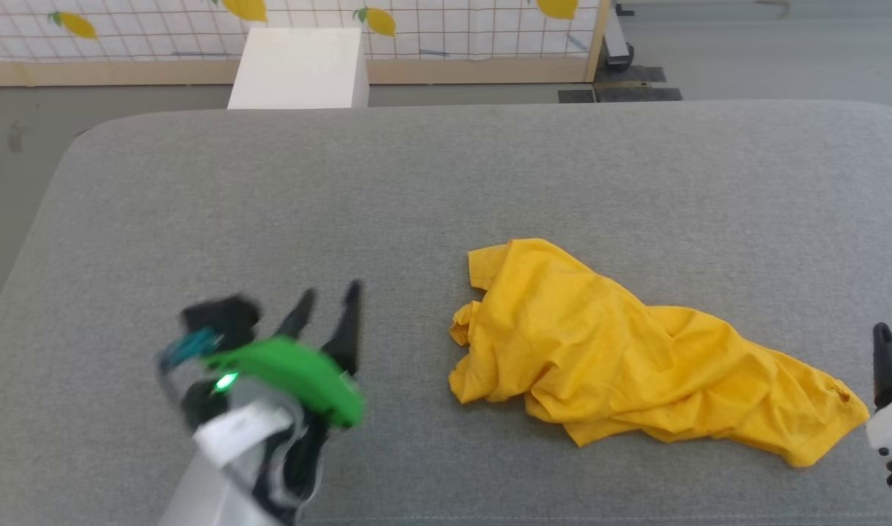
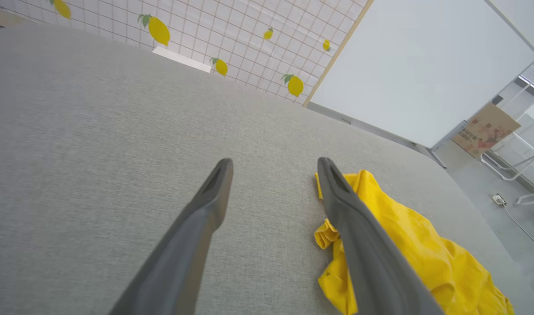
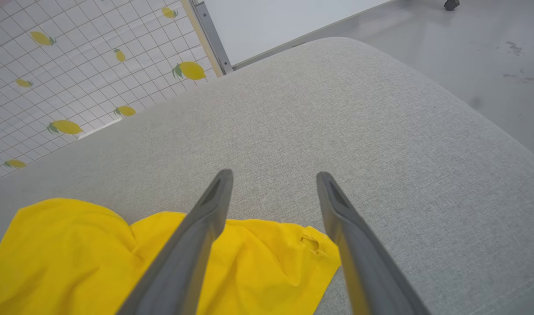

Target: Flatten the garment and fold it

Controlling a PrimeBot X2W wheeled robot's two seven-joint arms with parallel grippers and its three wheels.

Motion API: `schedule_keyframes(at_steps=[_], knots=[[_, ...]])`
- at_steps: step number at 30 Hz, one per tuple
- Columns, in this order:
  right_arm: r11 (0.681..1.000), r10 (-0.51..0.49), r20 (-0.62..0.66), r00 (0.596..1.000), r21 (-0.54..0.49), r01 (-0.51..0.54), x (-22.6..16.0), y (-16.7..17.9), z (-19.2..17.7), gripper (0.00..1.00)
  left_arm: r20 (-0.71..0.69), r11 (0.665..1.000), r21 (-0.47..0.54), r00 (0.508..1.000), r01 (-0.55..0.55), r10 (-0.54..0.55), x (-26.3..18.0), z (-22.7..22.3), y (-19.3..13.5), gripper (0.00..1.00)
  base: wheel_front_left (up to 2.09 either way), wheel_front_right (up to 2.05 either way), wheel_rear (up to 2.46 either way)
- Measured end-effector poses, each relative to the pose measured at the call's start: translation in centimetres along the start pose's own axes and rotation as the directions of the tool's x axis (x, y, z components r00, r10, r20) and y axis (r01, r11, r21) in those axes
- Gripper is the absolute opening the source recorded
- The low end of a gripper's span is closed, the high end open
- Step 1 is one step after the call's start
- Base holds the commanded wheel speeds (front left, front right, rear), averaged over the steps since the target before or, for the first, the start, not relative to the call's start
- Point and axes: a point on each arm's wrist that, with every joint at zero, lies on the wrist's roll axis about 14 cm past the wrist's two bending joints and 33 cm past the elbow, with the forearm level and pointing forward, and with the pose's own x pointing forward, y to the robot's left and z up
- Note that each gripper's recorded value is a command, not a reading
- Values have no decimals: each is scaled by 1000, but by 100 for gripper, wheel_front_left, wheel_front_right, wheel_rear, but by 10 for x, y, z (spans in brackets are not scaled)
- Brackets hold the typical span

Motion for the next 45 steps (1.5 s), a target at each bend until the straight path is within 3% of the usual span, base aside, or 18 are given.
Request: schedule_keyframes(at_steps=[3, 6, 9, 15, 21, 22, 23, 24, 26, 29, 32, 33, 35, 38, 41, 45], knots=[[1000, 7, -9, 1000, 1, -7, -2, 1, -2, 100, -195, 995, -9, 976, 102, -102, 19, -24, -44, 100, 0, 0, 0], [1000, 0, -23, 1000, 2, 0, -4, -2, -6, 100, -431, 981, 12, 886, 196, -171, 21, -64, -77, 100, 0, 0, 0], [1000, -23, -45, 999, 5, 23, -6, -10, -13, 100, -600, 962, 84, 783, 261, -160, 17, -95, -87, 100, 0, 0, 0], [997, -70, -67, 995, 11, 71, -8, -27, -24, 100, -706, 936, 215, 707, 277, -48, 23, -125, -65, 100, 0, 0, 0], [994, -108, -84, 991, 15, 109, -9, -40, -33, 100, -761, 934, 211, 648, 289, -28, 23, -153, -59, 100, 0, 0, 0], [993, -112, -88, 990, 15, 114, -9, -41, -34, 100, -769, 935, 199, 638, 292, -35, 22, -156, -61, 89, 0, 0, 0], [993, -115, -89, 989, 17, 117, -9, -42, -36, 100, -773, 935, 188, 633, 300, -48, 22, -159, -63, 36, 0, 0, 0], [993, -116, -90, 989, 18, 118, -9, -43, -36, 100, -766, 937, 179, 640, 300, -59, 24, -159, -65, 0, 0, 0, 0], [993, -115, -93, 989, 21, 117, -8, -42, -38, 100, -758, 939, 158, 647, 304, -82, 26, -159, -69, 0, 0, 0, 0], [994, -105, -89, 991, 21, 107, -6, -38, -38, 100, -704, 953, 124, 702, 275, -111, 35, -145, -72, 0, 0, 0, 0], [995, -94, -86, 992, 21, 96, -4, -34, -38, 100, -593, 972, 78, 794, 222, -134, 53, -112, -71, 0, 0, 0, 0], [996, -89, -85, 992, 17, 91, -3, -32, -38, 100, -513, 979, 64, 848, 193, -133, 64, -87, -68, 0, 0, 0, 0], [997, -80, -83, 993, 13, 81, -1, -28, -37, 100, -398, 988, 39, 909, 151, -124, 76, -51, -63, 0, 0, 0, 0], [998, -54, -78, 995, 6, 55, 2, -19, -35, 100, -197, 1000, -1, 980, 27, -27, 81, 13, -27, 0, 0, 0, 0], [1000, -29, -76, 997, -2, 29, 5, -9, -32, 100, -70, 990, -11, 988, -141, 140, 65, 56, 30, 0, 0, 0, 0], [1000, 8, -72, 997, -13, -9, 10, 6, -30, 100, -119, 915, -64, 913, -399, 390, 10, 37, 111, 0, 0, 0, 0]])
